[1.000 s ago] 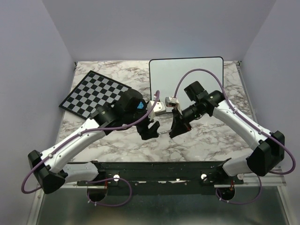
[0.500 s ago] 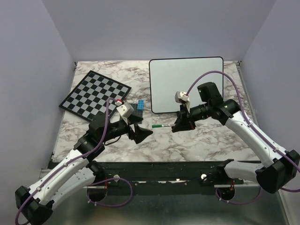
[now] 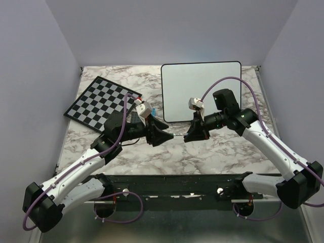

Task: Write a sentence on the whiteboard
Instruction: Open the whiteboard marker at the center of the board.

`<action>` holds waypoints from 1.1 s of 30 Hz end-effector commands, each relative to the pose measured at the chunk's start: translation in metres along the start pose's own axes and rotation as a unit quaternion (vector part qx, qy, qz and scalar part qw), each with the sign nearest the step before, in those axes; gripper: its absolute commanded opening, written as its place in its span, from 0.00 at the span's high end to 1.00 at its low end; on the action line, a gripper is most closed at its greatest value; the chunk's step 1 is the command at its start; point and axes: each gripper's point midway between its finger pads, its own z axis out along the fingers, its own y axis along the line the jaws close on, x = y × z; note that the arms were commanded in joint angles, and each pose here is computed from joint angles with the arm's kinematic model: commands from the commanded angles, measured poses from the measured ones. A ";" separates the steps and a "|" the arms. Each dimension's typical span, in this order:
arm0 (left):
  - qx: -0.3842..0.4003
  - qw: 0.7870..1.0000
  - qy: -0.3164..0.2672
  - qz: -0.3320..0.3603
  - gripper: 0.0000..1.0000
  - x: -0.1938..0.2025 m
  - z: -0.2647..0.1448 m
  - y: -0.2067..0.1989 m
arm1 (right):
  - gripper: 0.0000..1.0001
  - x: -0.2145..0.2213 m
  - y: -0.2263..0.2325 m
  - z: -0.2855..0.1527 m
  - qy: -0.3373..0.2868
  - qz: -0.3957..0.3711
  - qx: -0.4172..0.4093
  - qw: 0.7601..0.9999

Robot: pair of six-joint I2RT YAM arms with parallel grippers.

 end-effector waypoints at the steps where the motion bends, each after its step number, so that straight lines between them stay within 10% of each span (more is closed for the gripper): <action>1: 0.044 0.999 0.016 0.027 0.32 -0.004 -0.005 -0.018 | 1.00 -0.004 0.004 0.000 -0.010 -0.005 -0.010 1.000; 18: 0.052 0.992 0.110 0.035 0.55 0.020 -0.005 -0.013 | 0.99 -0.003 0.003 0.003 -0.009 0.003 -0.018 1.000; 24: 0.059 0.991 0.117 0.041 1.00 0.019 -0.003 -0.015 | 0.99 -0.001 0.001 0.004 -0.007 0.007 -0.020 1.000; 30: 0.056 0.987 0.139 0.063 1.00 0.019 -0.007 -0.013 | 0.99 0.004 0.003 0.004 0.001 0.001 -0.024 1.000; 33: 0.053 0.981 0.170 0.070 1.00 0.020 -0.009 -0.011 | 0.82 0.008 0.005 0.003 0.011 0.002 -0.035 0.999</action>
